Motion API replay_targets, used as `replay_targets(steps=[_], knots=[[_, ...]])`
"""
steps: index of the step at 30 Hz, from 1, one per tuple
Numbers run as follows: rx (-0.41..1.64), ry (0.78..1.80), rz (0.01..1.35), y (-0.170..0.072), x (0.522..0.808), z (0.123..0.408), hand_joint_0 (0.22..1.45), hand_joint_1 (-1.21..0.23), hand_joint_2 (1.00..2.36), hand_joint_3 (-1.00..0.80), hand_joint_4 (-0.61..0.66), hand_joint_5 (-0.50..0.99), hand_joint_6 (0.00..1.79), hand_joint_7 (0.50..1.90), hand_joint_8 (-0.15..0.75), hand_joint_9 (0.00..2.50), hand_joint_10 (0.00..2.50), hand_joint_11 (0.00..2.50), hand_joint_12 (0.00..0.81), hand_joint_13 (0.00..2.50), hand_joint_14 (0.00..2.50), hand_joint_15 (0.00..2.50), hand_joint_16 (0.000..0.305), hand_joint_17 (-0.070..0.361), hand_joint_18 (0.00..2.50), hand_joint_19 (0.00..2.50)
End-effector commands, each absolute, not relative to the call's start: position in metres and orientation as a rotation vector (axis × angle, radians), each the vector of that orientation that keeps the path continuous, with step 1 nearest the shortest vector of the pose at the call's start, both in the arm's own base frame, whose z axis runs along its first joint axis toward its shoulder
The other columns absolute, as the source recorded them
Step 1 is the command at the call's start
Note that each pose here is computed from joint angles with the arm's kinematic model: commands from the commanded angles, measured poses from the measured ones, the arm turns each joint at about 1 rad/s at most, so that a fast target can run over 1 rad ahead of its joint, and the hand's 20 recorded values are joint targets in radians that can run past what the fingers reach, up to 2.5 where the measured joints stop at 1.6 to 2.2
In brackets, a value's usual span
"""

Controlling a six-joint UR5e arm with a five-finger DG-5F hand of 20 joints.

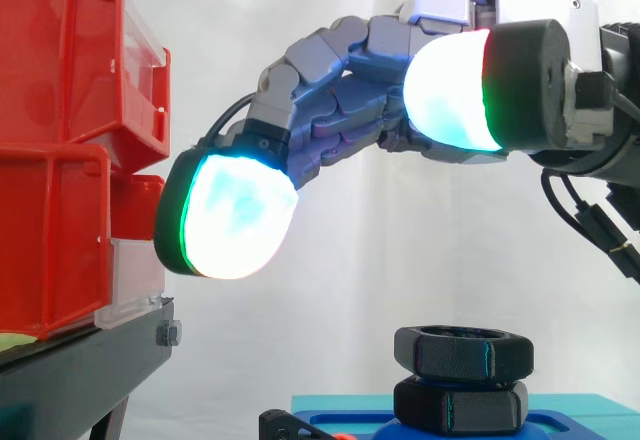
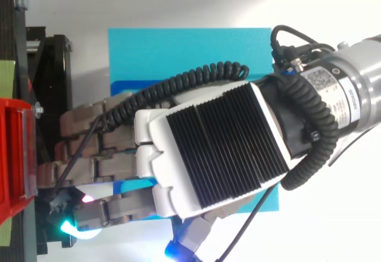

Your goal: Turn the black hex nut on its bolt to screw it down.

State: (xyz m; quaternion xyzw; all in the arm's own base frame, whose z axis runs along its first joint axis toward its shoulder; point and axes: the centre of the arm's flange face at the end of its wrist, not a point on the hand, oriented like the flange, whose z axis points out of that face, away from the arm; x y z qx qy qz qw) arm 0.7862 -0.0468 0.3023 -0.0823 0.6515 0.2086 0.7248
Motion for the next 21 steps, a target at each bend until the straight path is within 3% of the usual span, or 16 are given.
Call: replay_targets(steps=[1,21], knots=[[-0.172,1.465,0.462,-0.0407,0.7847,0.2993,0.51,-0.30,1.00,-0.50,0.32,-0.22,0.84,0.56,0.304,0.48,0.01,0.33,0.364,0.66,0.01,0.27,0.049,0.110,0.54,0.33],[-0.187,1.531,0.462,-0.0411,0.7778,0.2922,0.51,-0.30,1.00,-0.50,0.31,-0.21,0.85,0.58,0.304,0.47,0.01,0.33,0.364,0.65,0.01,0.27,0.049,0.110,0.53,0.33]])
